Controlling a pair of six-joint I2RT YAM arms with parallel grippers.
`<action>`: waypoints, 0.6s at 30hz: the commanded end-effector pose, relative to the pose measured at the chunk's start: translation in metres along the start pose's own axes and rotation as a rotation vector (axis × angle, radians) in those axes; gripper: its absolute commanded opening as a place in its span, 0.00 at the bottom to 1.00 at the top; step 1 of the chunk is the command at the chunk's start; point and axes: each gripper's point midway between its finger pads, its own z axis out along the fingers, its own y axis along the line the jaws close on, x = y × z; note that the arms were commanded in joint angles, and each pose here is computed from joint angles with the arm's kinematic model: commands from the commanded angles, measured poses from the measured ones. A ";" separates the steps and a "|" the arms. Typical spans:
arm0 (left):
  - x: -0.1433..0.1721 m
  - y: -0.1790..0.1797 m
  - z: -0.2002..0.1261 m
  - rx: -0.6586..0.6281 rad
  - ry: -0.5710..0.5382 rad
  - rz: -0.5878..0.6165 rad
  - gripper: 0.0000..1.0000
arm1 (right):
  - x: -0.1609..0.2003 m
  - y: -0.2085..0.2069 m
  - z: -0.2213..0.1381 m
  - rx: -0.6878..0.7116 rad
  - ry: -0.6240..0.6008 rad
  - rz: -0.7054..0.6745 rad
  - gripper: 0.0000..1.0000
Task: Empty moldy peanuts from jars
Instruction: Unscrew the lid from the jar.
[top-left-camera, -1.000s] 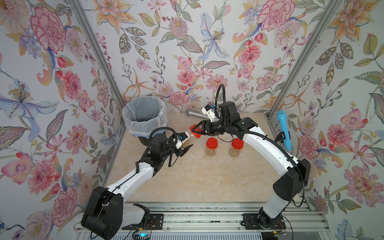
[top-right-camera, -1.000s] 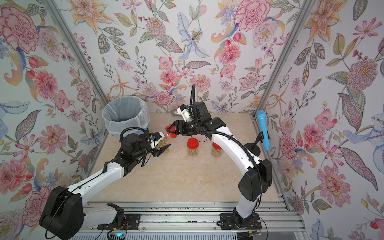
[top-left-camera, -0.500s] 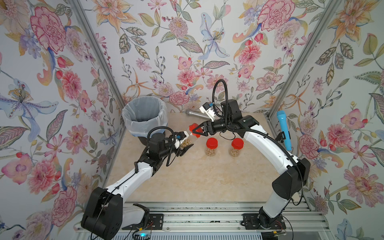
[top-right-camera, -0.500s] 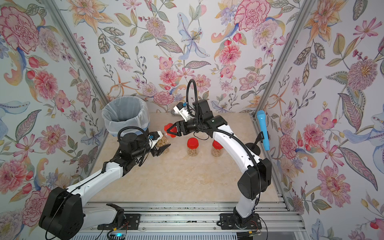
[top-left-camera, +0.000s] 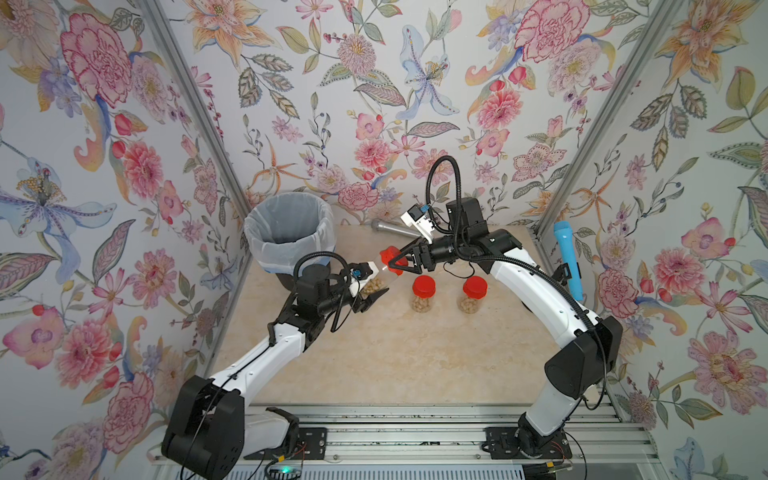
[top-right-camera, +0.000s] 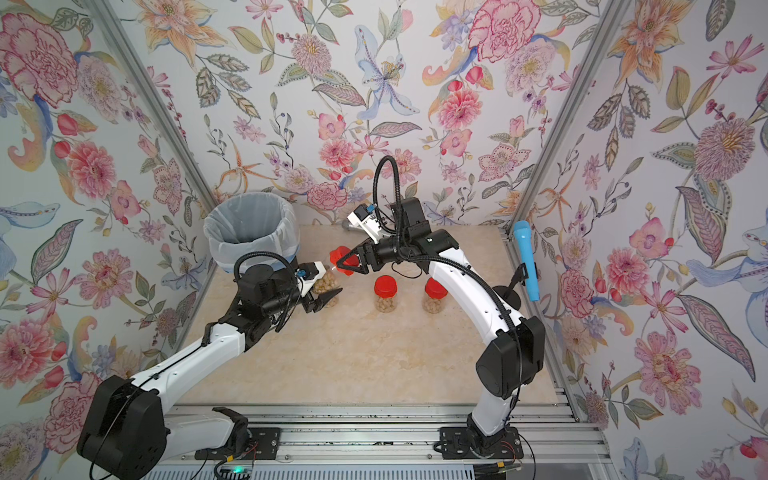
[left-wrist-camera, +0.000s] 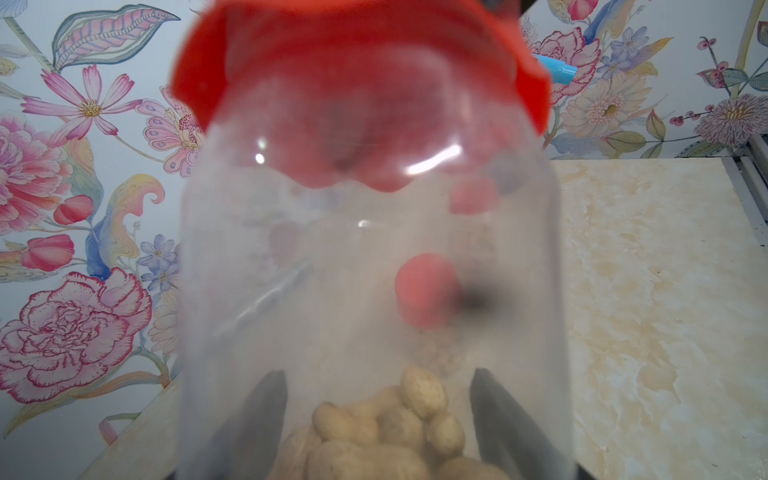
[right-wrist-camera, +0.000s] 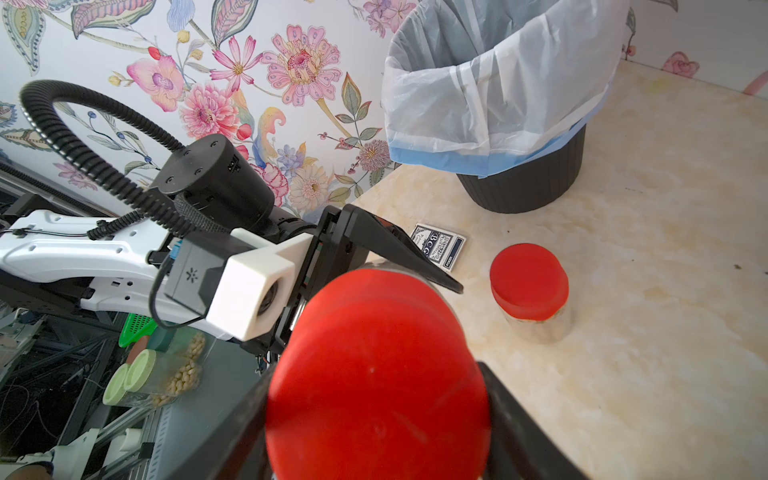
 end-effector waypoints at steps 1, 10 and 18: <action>0.011 -0.022 0.001 0.112 0.030 -0.003 0.27 | -0.020 0.064 -0.021 -0.209 -0.067 -0.167 0.63; 0.013 -0.025 0.001 0.133 0.040 -0.005 0.26 | -0.022 0.065 -0.026 -0.276 -0.070 -0.185 0.65; 0.014 -0.026 0.002 0.143 0.045 -0.006 0.24 | -0.025 0.079 -0.026 -0.357 -0.066 -0.203 0.67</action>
